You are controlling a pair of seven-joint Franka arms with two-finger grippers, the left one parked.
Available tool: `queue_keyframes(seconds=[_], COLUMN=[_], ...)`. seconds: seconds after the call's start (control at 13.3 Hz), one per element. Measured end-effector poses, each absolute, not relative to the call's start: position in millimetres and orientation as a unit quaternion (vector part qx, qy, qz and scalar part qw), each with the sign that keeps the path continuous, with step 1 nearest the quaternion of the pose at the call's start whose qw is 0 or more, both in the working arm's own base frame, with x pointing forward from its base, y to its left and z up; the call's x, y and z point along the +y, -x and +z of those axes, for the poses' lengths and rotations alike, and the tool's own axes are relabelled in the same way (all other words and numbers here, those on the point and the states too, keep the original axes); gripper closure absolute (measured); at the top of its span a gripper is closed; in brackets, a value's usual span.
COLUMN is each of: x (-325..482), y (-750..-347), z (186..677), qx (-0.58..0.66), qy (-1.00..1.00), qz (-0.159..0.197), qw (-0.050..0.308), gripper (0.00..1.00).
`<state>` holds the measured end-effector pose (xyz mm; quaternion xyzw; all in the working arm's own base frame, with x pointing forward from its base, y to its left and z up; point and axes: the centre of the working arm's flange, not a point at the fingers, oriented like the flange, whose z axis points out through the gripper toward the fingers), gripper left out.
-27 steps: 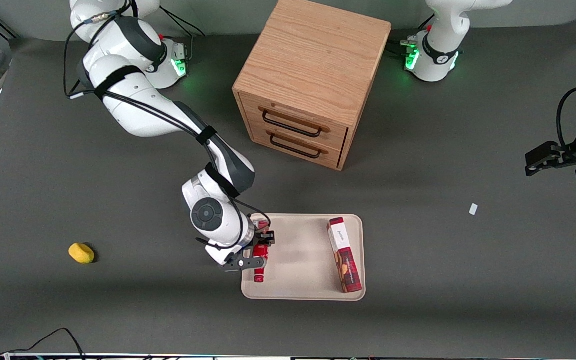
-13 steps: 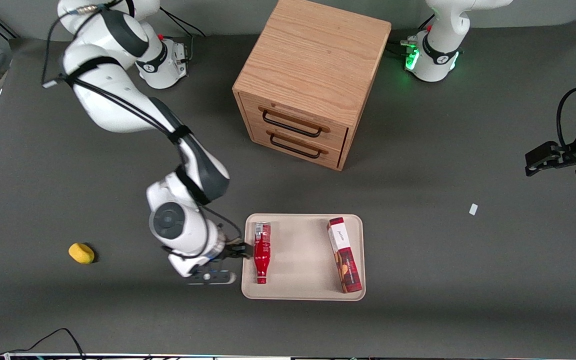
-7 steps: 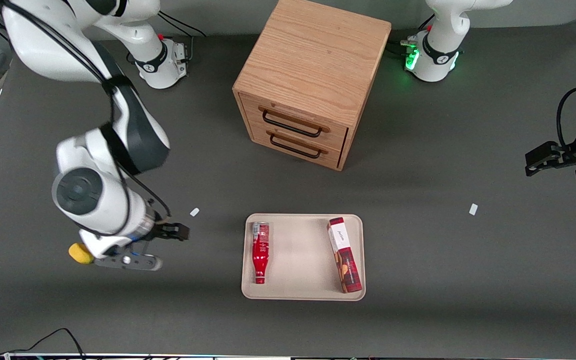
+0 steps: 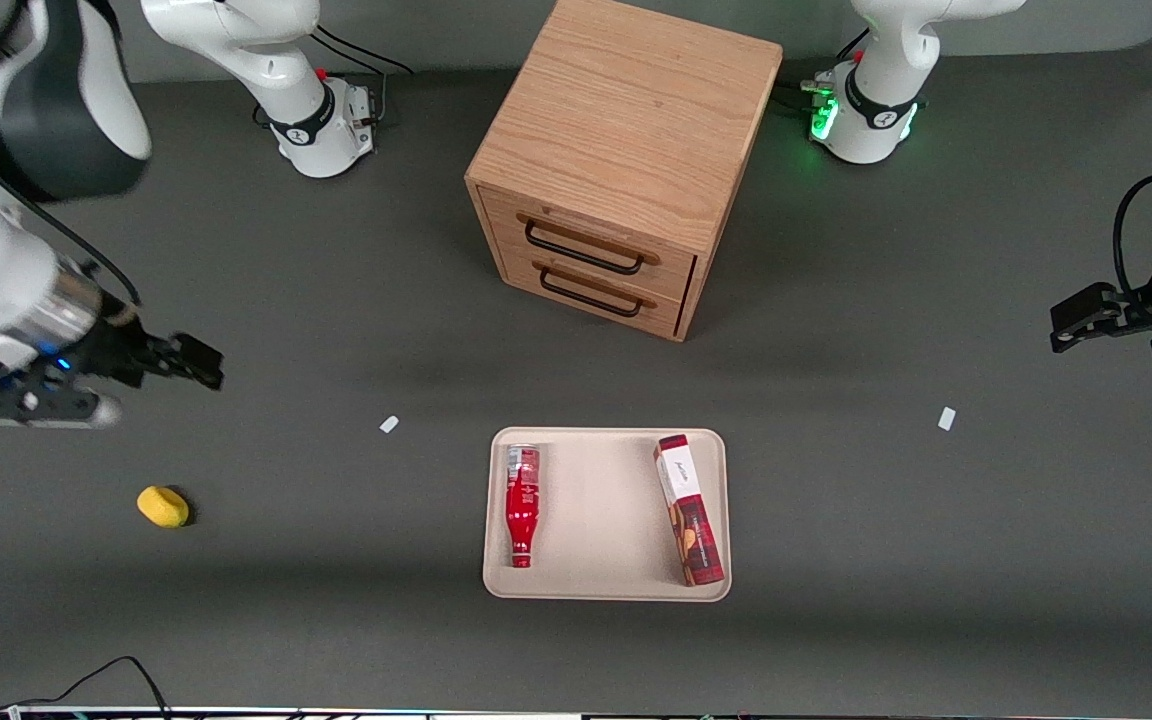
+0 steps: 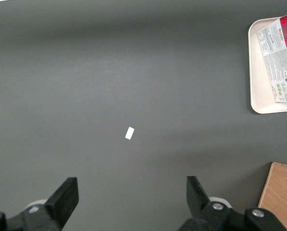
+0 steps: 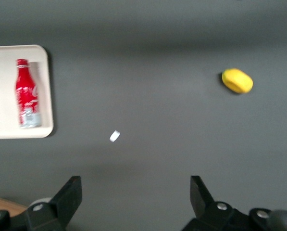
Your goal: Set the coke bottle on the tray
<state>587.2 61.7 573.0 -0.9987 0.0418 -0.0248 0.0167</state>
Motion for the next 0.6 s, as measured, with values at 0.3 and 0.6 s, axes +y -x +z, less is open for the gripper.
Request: queue_keyframes(seconds=[0.3, 0.6], x=[43.1, 39.9], y=[-523.7, -517.0], z=[613.8, 618.2], qx=[0.046, 0.048], qy=[0.998, 0.998], qz=[-0.025, -0.028], qw=[0.028, 0.028], gripper=[0.00, 0.00])
